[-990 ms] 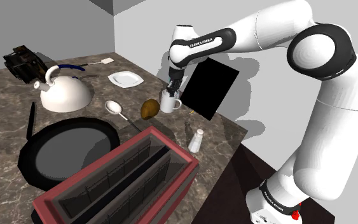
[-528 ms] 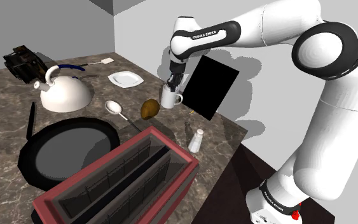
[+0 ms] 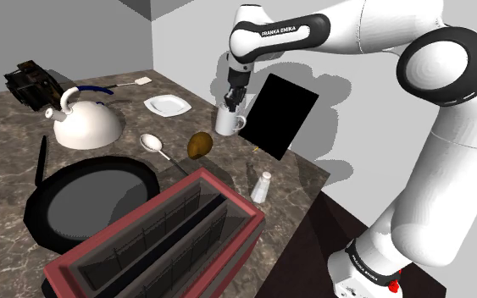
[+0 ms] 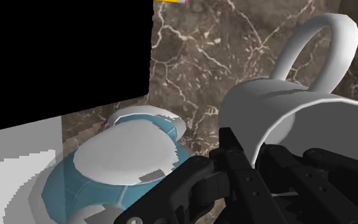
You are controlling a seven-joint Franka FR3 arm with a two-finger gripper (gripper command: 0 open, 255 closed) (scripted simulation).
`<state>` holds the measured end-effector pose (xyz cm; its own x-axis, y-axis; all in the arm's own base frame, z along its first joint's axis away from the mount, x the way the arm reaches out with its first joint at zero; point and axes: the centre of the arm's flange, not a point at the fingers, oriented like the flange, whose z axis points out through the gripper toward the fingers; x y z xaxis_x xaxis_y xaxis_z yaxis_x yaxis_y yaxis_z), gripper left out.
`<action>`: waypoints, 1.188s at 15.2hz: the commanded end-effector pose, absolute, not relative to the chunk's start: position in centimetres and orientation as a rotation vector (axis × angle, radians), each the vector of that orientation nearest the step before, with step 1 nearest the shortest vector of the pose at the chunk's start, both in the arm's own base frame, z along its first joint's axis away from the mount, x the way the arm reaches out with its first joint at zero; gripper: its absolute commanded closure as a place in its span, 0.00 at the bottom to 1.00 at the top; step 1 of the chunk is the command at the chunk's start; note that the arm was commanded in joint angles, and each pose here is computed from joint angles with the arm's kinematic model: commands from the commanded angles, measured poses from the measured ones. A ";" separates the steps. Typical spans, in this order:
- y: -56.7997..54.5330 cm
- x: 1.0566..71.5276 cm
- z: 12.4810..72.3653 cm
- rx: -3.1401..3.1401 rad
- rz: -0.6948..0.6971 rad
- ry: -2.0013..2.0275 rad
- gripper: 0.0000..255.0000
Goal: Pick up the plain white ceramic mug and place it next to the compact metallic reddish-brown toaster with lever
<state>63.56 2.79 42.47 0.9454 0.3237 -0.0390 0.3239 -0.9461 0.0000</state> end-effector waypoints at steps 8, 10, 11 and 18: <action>2.7 63.5 47.2 3.092 -0.061 0.515 1.00; 2.7 63.5 48.2 3.092 -0.061 0.515 1.00; 2.7 63.5 48.8 3.092 -0.061 0.515 1.00; 2.7 63.5 52.5 3.092 -0.061 0.515 1.00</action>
